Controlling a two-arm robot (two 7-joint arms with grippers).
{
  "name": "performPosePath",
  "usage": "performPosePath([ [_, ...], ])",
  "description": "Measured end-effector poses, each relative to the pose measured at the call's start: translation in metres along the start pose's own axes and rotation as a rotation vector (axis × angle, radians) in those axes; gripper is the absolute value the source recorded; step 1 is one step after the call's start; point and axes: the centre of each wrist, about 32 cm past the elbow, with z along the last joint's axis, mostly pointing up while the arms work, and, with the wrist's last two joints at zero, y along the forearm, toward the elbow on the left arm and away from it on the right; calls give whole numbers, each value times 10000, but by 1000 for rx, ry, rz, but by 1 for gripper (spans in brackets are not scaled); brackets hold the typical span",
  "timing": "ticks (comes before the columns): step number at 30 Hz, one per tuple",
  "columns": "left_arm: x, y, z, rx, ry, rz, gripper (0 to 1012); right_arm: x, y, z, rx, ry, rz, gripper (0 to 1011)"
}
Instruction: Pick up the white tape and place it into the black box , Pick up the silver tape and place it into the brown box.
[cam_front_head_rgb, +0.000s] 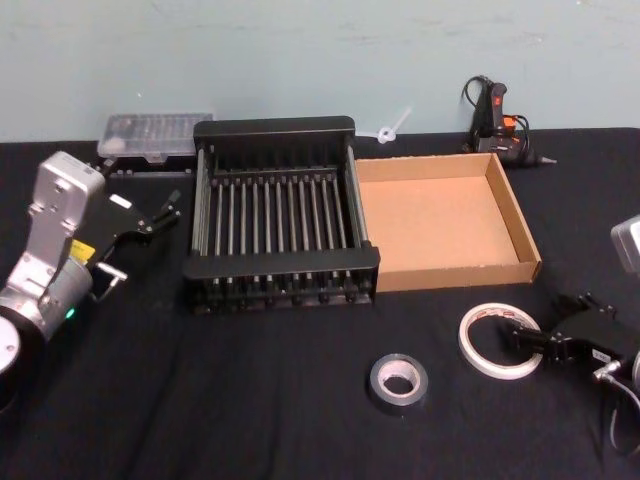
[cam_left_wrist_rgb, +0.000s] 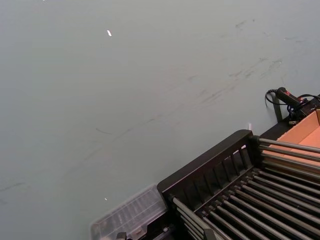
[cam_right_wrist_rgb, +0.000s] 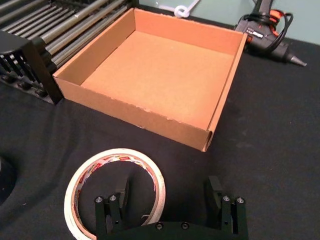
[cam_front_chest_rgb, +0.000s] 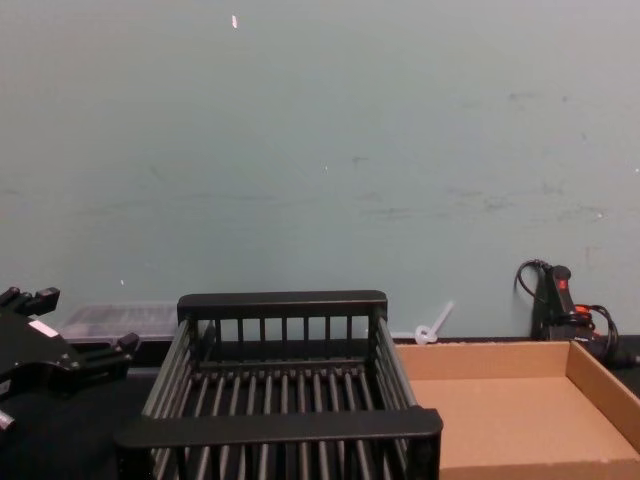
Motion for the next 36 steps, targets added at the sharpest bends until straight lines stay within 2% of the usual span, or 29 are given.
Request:
performPosePath([
  [14, 0, 0, 0, 0, 0, 0, 1001, -3, 45, -21, -24, 14, 3, 1002],
  [36, 0, 0, 0, 0, 0, 0, 1001, -2, 55, -31, -28, 23, 4, 1002],
])
